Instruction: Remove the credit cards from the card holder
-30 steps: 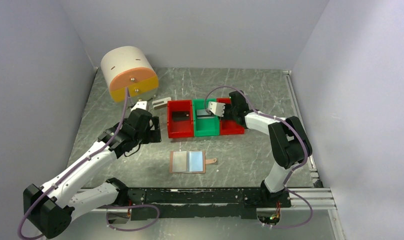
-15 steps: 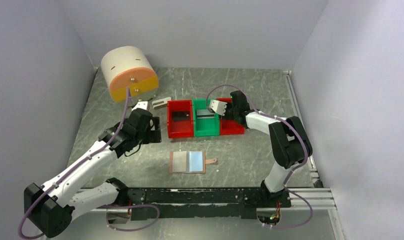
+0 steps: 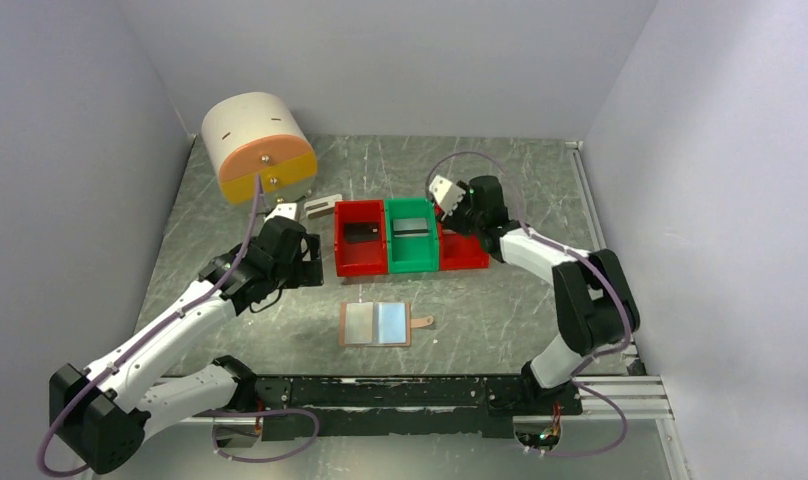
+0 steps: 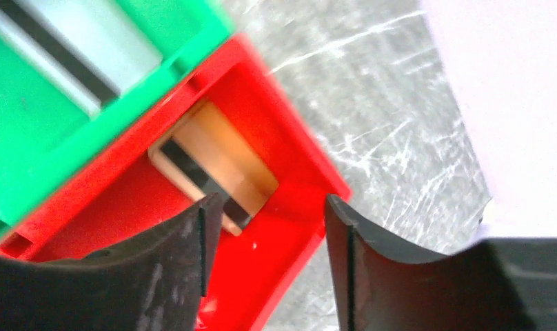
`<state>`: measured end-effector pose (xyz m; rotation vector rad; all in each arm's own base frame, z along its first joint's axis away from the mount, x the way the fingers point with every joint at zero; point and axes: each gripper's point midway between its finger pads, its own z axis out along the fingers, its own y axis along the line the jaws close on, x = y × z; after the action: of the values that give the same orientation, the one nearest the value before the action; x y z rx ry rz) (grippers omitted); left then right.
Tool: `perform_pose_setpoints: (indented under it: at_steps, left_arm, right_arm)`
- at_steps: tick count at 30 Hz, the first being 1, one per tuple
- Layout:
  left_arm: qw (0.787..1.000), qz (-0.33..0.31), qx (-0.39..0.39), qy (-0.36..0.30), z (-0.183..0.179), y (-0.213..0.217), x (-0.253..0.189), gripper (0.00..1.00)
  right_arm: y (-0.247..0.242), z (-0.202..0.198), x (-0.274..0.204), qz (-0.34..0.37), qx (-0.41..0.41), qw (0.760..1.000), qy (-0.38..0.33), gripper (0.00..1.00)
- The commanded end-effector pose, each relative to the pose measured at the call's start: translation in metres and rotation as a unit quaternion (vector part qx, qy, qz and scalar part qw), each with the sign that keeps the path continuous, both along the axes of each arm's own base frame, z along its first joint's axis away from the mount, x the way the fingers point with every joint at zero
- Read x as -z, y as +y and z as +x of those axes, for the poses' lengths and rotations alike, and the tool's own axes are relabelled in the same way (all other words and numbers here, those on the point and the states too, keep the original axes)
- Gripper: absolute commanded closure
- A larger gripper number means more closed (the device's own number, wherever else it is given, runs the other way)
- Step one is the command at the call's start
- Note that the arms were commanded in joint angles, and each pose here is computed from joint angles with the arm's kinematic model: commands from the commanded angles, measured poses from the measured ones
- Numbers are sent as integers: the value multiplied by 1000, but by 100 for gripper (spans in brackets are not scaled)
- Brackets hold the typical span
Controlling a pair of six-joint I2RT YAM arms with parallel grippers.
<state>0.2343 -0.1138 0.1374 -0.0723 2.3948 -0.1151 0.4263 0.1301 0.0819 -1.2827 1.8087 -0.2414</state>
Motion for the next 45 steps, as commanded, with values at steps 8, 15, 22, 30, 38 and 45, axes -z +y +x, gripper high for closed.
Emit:
perform_pose_setpoints:
  at_steps: [8, 15, 22, 30, 38, 45]
  left_arm:
    - [999, -12, -17, -42, 4, 7, -23, 2]
    - [999, -13, -20, -47, 4, 9, -26, 2]
    - [999, -13, -19, -43, 3, 8, -24, 2]
    - [999, -13, -16, -42, 4, 7, -23, 3]
    - [999, -12, -13, -39, 4, 6, -22, 3]
    - [999, -12, -11, -36, 4, 5, -21, 3]
  right_arm:
    - [18, -29, -89, 417, 264, 868, 60, 1]
    - [47, -80, -42, 490, 289, 795, 213, 1]
    - [63, -91, -10, 483, 286, 778, 281, 0]
    - [79, -97, 3, 463, 269, 784, 313, 3]
    - [88, -104, 5, 450, 260, 791, 321, 4]
    - [96, -109, -8, 455, 232, 796, 325, 6]
